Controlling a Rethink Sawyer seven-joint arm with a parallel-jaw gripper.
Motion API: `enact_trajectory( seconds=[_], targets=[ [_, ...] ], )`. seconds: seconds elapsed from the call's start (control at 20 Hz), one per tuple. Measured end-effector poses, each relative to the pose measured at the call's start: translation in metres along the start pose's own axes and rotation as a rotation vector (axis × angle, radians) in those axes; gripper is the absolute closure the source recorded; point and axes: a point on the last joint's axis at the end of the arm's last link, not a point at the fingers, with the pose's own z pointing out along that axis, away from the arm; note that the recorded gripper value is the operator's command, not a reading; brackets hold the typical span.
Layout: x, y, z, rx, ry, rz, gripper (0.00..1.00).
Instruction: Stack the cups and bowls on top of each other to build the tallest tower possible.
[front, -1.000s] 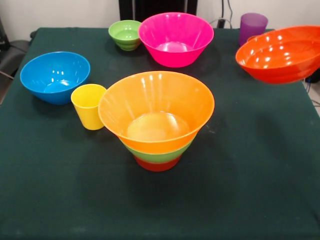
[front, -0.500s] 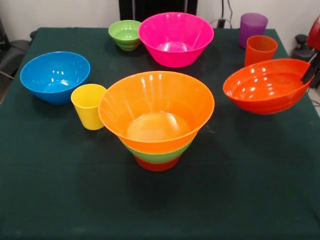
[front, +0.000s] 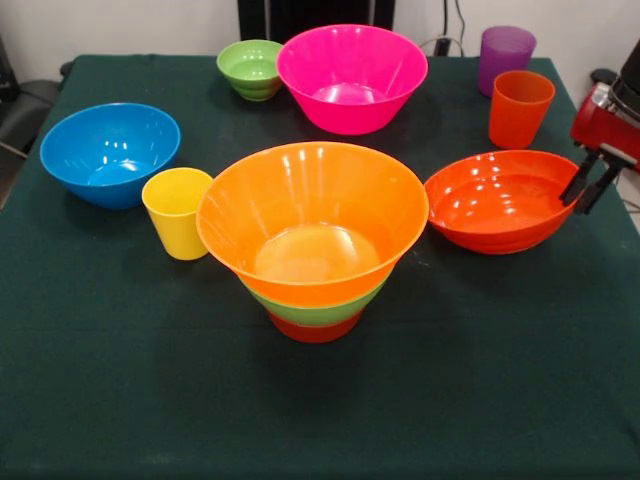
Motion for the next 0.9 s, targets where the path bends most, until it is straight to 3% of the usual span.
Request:
enact_trajectory(
  seconds=[0.4,0.45,0.9],
  targets=[
    [0.012,-0.005,0.020,0.038,-0.008,-0.020,1.00],
    [0.017,-0.004,0.022,0.045,-0.020,-0.028,0.00],
    [0.020,0.002,0.018,0.027,-0.024,-0.018,0.00]
  ],
)
